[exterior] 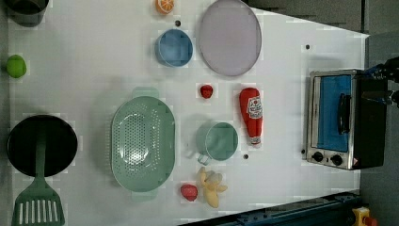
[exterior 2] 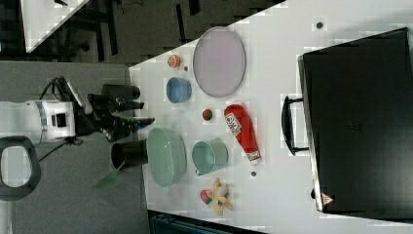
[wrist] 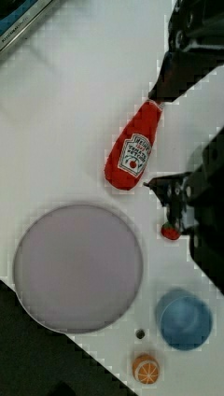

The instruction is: Pick Ketchup from the table and place it in strainer.

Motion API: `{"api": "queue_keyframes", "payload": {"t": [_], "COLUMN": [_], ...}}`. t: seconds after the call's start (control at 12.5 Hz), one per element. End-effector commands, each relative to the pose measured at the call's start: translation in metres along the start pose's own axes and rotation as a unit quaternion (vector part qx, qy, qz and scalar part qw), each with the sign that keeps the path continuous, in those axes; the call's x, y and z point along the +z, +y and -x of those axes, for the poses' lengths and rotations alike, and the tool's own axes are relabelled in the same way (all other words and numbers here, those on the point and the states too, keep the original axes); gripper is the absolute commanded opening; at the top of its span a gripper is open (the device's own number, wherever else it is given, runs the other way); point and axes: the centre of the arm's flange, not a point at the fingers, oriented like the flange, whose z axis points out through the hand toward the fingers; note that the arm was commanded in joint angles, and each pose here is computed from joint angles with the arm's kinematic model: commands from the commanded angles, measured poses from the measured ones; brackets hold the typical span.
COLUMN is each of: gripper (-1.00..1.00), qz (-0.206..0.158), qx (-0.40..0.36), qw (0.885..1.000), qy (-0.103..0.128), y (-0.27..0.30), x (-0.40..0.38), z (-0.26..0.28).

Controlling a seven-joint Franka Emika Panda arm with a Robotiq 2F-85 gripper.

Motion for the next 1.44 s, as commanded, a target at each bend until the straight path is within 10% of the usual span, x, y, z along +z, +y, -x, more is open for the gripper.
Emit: {"api": "queue_keyframes", "payload": {"t": [0.08,0.24,0.72,0.96,1.28,1.44], "gripper": [0.58,1.00,1.00,1.00,1.00,1.00], "qz": [0.005,0.005,0.014,0.008,-0.010,-0.013], "qx": [0.033,0.029,-0.169,-0.328,-0.513,-0.532], "qw": [0.999,0.999,0.984,0.943,0.858,0.847], "qy": [-0.023,-0.023,-0.045,-0.050,-0.020,-0.007], "y": [0.056,0.053,0.033,0.022,0.011,0.011], "x": [-0.057,-0.052,0.023,0.075,0.141,0.177], "z": [0.015,0.013,0.001,-0.004,-0.002,0.001]}}
